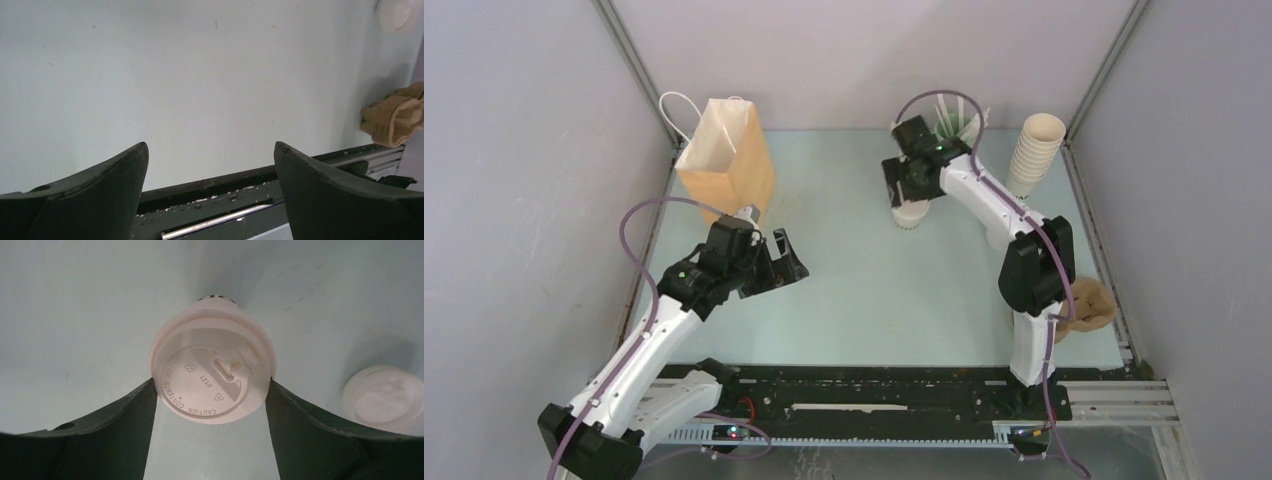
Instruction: Pack the takeout coffee
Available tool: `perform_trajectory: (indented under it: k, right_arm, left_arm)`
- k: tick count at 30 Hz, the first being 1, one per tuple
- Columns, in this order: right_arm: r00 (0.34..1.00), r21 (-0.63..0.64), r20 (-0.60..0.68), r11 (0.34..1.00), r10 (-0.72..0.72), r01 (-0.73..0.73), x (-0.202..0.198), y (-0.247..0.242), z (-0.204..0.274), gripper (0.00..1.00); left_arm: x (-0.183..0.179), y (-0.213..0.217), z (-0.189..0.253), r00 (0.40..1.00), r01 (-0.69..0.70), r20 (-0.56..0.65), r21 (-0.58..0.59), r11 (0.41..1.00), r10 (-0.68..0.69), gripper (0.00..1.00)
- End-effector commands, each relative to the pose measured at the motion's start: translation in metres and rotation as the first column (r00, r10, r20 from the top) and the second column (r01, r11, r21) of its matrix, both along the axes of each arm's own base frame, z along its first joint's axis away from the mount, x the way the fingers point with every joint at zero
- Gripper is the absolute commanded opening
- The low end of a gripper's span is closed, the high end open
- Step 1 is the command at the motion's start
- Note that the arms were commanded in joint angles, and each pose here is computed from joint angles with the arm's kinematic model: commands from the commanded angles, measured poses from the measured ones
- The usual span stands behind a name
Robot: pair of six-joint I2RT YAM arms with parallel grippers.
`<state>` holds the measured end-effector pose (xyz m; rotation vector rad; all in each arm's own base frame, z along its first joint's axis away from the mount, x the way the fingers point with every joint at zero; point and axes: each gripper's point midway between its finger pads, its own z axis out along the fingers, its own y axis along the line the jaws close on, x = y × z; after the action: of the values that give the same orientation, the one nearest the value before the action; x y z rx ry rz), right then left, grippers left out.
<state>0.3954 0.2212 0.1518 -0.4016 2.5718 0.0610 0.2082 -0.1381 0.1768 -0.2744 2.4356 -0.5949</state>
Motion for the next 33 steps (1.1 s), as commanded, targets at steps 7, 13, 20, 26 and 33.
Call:
perform_trajectory:
  k: [7, 13, 20, 26, 33]
  right_arm:
    - [0.989, 0.006, 0.054, 0.99, -0.141, 0.14, 0.091, -0.038, -0.001, 0.8]
    - [0.986, 0.006, 0.056, 0.988, -0.155, 0.155, 0.107, -0.039, 0.0, 0.88]
    - [0.979, 0.131, 0.114, 0.979, -0.17, 0.155, 0.097, -0.034, 0.069, 1.0]
    - [0.912, 0.252, 0.24, 0.928, -0.333, 0.272, 0.071, -0.106, 0.173, 1.0]
    - [0.764, 0.312, 0.293, 0.813, -0.574, 0.491, 0.08, -0.229, 0.201, 0.93]
  left_arm:
    - [0.008, 0.0, 0.025, 0.996, 0.088, 0.03, 0.054, 0.995, -0.089, 1.0]
    - [0.013, 0.001, 0.03, 0.994, 0.103, 0.037, 0.079, 0.991, -0.107, 1.0]
    - [0.016, 0.0, 0.031, 0.993, 0.112, 0.037, 0.086, 0.99, -0.116, 1.0]
    - [0.018, -0.003, 0.027, 0.992, 0.119, 0.03, 0.081, 0.99, -0.122, 1.0]
    - [0.023, -0.007, 0.025, 0.99, 0.139, 0.025, 0.078, 0.987, -0.141, 1.0]
